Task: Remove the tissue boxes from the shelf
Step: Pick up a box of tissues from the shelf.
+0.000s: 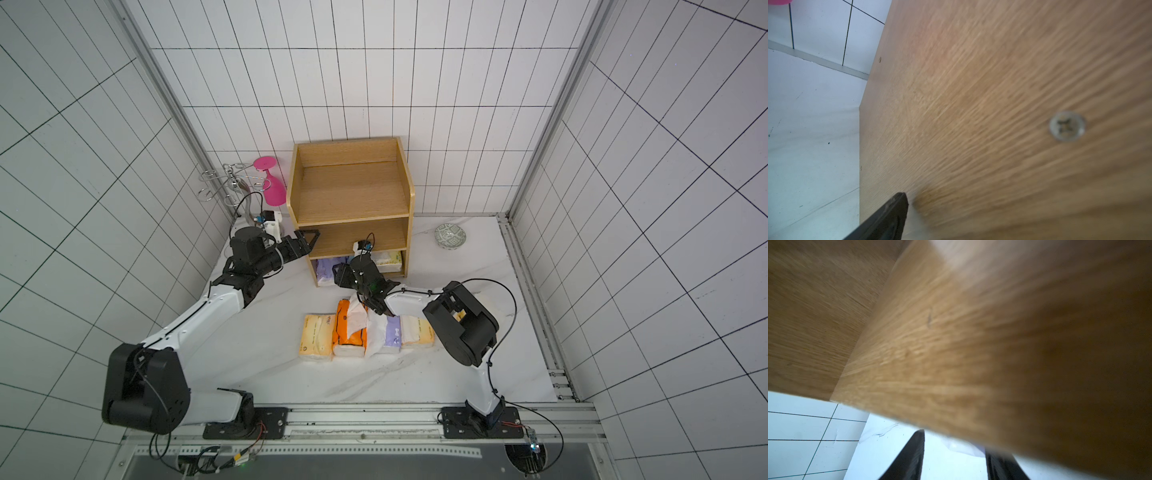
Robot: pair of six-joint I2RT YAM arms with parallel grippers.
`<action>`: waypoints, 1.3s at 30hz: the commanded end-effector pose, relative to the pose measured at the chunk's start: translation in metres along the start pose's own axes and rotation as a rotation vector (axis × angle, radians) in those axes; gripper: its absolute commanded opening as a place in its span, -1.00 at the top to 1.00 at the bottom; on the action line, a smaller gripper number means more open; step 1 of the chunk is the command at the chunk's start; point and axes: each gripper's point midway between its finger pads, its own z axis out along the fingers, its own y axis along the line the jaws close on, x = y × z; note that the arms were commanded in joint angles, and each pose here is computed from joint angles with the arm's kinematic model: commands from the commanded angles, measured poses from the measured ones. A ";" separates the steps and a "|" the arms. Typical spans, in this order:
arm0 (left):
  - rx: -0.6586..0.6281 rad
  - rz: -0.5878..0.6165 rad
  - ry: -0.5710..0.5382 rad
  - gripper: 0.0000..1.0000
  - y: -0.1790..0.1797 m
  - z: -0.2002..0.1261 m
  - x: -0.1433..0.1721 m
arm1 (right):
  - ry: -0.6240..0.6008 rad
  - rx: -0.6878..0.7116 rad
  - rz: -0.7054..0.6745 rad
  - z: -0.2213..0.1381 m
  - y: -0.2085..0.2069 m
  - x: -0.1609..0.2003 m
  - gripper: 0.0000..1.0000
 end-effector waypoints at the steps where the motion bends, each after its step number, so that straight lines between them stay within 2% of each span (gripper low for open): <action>1: 0.017 0.021 0.004 -0.96 -0.002 -0.002 0.002 | 0.035 0.023 0.008 0.014 0.001 0.016 -0.16; 6: 0.016 0.025 -0.007 -0.96 -0.004 -0.005 -0.001 | 0.068 0.065 -0.009 0.016 -0.003 0.031 -0.14; 12: 0.016 0.012 -0.002 -0.96 -0.004 -0.003 -0.001 | 0.080 0.127 -0.036 -0.001 -0.011 0.044 -0.11; 27: 0.021 0.018 -0.020 -0.95 -0.012 -0.016 -0.005 | 0.092 0.124 0.008 0.009 -0.013 0.060 -0.04; 39: 0.027 0.022 -0.026 -0.95 -0.020 -0.019 -0.009 | 0.069 0.191 -0.046 -0.035 -0.030 0.068 -0.02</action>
